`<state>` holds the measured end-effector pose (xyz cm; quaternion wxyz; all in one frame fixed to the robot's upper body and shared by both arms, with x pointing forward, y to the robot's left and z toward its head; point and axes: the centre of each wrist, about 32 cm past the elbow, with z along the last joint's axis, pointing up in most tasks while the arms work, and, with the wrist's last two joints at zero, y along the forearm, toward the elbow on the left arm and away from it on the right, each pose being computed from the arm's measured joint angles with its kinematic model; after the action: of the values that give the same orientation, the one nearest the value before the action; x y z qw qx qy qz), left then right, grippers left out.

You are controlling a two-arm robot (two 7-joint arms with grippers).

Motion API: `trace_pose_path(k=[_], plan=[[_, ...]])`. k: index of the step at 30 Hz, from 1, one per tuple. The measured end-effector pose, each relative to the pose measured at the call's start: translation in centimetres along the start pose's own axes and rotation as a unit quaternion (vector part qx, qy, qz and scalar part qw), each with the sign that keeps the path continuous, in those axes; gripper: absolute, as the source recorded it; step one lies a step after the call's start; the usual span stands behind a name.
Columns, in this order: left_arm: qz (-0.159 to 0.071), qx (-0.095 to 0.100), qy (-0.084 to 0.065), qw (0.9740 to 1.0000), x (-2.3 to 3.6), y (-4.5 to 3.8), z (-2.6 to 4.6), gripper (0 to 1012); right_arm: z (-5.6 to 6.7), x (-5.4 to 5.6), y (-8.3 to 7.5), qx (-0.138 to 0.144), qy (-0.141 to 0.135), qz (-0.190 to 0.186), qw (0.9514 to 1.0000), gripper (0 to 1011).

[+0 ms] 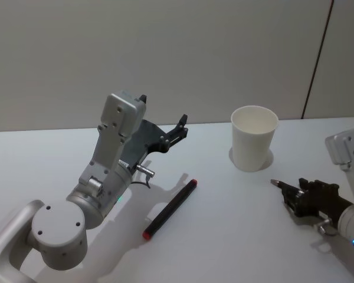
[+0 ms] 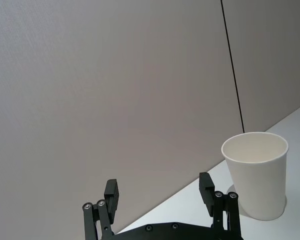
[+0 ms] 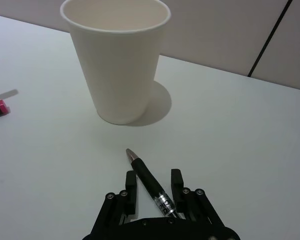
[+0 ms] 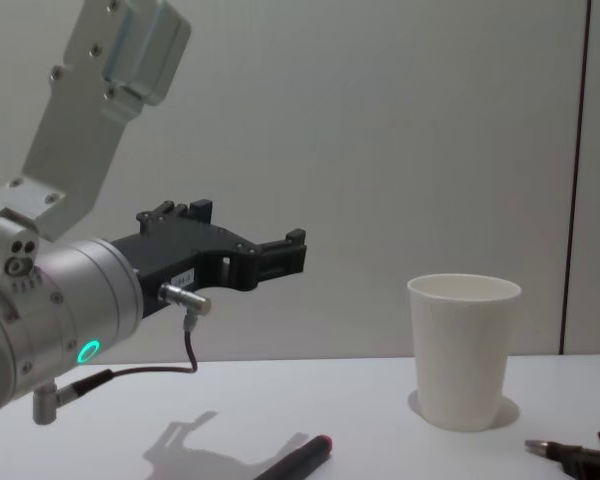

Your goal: Place the pen into the pen holder.

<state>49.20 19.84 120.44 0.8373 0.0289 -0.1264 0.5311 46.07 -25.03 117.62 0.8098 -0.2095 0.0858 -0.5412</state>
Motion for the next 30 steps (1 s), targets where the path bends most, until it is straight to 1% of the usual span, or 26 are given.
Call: trace_pose_path(k=[2,3,5,7,12,27,30], plan=[[0.0,0.0,0.0,1.0,0.0,0.0,0.0,1001,0.06,0.0,0.0,0.002,-0.001,0.004,1.0,390],[0.0,0.0,0.0,1.0,0.0,0.0,0.0,1001,0.08,0.0,0.0,0.003,-0.001,0.006,1.0,367],[0.0,0.0,0.0,1.0,0.0,0.0,0.0,1001,0.16,-0.01,-0.01,0.004,-0.001,0.009,0.9999,290],[0.0,0.0,0.0,1.0,0.0,0.0,0.0,1001,0.19,-0.01,-0.01,0.006,-0.002,0.011,0.9999,253],[0.0,0.0,0.0,1.0,0.0,0.0,0.0,1001,0.34,0.0,-0.03,0.01,-0.003,0.016,0.9998,118],[0.0,0.0,0.0,1.0,0.0,0.0,0.0,1001,0.59,0.0,-0.08,0.018,-0.003,0.024,0.9995,108],[0.0,0.0,0.0,1.0,0.0,0.0,0.0,1001,0.64,0.0,-0.12,0.024,-0.002,0.027,0.9994,107]])
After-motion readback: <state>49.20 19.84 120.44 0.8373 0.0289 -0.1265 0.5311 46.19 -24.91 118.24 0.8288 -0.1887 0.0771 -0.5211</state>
